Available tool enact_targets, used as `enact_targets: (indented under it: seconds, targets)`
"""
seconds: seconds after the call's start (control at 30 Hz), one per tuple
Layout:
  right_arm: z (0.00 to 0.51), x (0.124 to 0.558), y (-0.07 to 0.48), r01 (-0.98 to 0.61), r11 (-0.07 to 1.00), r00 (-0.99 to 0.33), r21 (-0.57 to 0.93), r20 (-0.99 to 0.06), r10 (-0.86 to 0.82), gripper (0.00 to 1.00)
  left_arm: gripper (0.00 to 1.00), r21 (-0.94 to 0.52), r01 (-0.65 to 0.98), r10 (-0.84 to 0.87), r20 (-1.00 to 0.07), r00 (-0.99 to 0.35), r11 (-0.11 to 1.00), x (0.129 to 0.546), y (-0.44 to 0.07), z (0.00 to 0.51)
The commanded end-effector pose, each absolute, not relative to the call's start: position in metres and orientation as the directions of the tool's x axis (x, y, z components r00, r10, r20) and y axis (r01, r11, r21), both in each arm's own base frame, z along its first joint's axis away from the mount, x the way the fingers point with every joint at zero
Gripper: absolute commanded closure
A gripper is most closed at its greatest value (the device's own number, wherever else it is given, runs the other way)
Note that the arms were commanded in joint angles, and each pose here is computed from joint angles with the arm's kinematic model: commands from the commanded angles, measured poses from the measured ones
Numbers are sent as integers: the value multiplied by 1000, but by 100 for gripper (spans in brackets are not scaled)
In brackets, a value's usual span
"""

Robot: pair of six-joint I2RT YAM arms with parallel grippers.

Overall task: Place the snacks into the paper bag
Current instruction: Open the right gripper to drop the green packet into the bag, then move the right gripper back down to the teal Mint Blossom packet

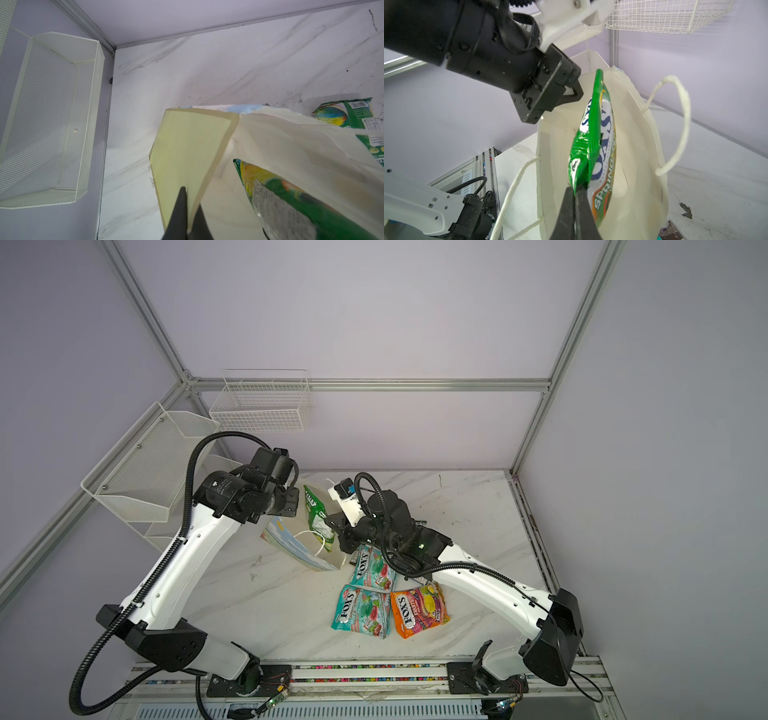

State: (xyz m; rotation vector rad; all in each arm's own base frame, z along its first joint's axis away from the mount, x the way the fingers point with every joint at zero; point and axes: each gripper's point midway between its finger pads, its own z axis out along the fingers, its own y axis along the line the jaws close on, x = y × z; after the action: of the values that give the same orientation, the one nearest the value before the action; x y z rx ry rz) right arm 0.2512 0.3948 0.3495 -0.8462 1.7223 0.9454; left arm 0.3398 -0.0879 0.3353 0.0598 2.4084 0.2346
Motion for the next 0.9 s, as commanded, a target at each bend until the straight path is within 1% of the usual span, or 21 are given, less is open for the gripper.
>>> enact_targets:
  seconds: [0.0, 0.07, 0.13, 0.17, 0.2, 0.27, 0.43, 0.53, 0.6, 0.77, 0.87]
  targets:
    - [375, 254, 401, -872, 443, -251, 207, -967, -41, 100, 100, 166, -21, 98, -674, -732, 986, 335, -88, 340]
    - [372, 254, 405, -872, 441, -261, 213, -964, -51, 100, 100, 168, -20, 100, -673, -733, 986, 335, -88, 339]
    - [371, 254, 407, -871, 441, -270, 216, -961, -62, 66, 100, 169, -19, 101, -671, -734, 985, 335, -88, 338]
    - [371, 253, 407, -871, 440, -272, 218, -960, -63, 58, 100, 169, -20, 100, -671, -734, 985, 336, -88, 338]
    - [372, 252, 407, -872, 438, -273, 219, -960, -63, 52, 100, 170, -20, 101, -671, -735, 985, 336, -88, 338]
    - [377, 248, 405, -874, 434, -268, 219, -962, -56, 45, 100, 170, -20, 101, -671, -734, 985, 336, -88, 338]
    - [389, 238, 397, -877, 429, -257, 217, -966, -38, 43, 100, 183, -24, 107, -672, -733, 983, 337, -86, 339]
    - [390, 236, 392, -869, 443, -264, 223, -964, -33, 42, 100, 183, -24, 108, -675, -730, 983, 338, -87, 341]
    - [401, 231, 381, -862, 453, -257, 228, -966, -3, 42, 100, 183, -23, 108, -675, -730, 983, 339, -87, 341]
    - [399, 236, 357, -799, 542, -288, 260, -957, 35, 39, 100, 187, -22, 112, -672, -732, 982, 339, -87, 340]
    - [389, 243, 342, -735, 612, -328, 292, -943, 57, 36, 100, 189, -20, 114, -669, -735, 982, 340, -88, 339]
